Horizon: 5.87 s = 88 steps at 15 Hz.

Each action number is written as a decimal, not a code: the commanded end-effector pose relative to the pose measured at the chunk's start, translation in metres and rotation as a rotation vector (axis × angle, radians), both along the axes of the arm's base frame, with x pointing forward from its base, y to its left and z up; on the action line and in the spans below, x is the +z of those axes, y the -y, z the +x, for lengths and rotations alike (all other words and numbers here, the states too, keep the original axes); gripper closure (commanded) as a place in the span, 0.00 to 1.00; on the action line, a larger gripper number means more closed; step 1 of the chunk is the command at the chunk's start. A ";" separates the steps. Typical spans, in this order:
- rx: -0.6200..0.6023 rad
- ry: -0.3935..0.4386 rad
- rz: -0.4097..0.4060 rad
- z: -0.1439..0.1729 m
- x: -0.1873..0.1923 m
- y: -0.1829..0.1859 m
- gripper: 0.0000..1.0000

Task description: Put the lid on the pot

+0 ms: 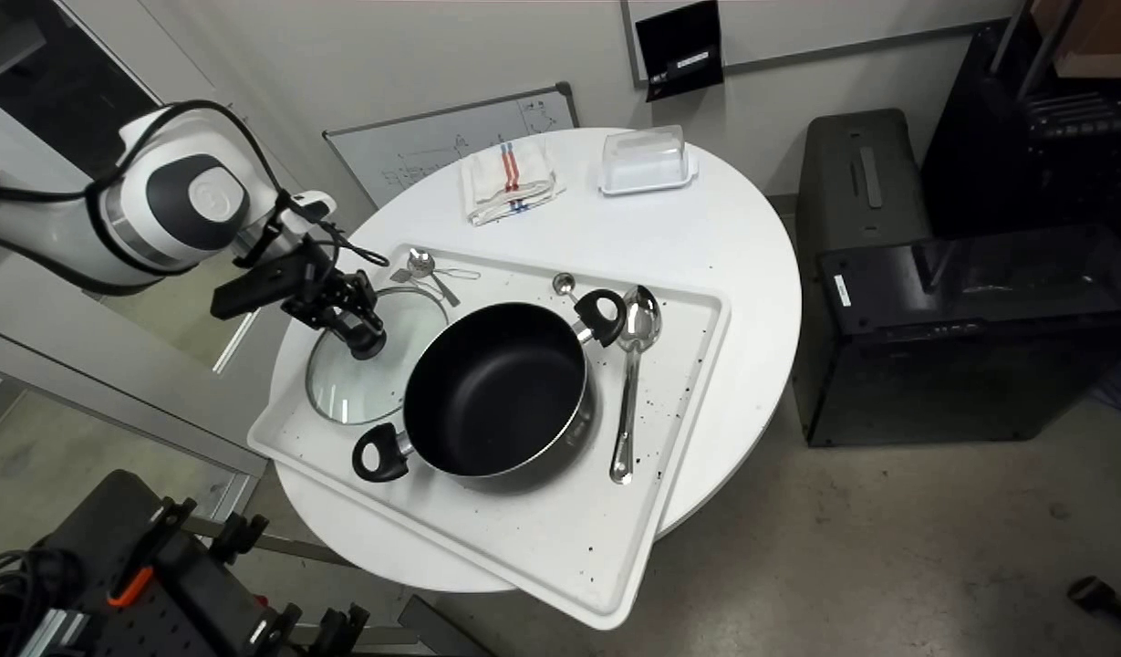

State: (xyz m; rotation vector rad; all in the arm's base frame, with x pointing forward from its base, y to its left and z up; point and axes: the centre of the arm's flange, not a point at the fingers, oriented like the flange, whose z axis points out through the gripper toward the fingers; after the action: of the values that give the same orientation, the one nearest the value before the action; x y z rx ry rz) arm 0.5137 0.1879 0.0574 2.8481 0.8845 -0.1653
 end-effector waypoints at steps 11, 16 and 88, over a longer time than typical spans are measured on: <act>0.066 0.023 0.018 -0.029 0.102 0.011 0.76; 0.037 0.031 -0.003 -0.030 0.117 0.022 0.76; -0.617 0.021 0.004 0.025 0.068 0.266 0.76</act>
State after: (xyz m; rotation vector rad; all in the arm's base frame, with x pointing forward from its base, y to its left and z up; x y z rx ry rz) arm 0.5403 -0.0798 0.1182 3.0031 -0.0066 -0.2173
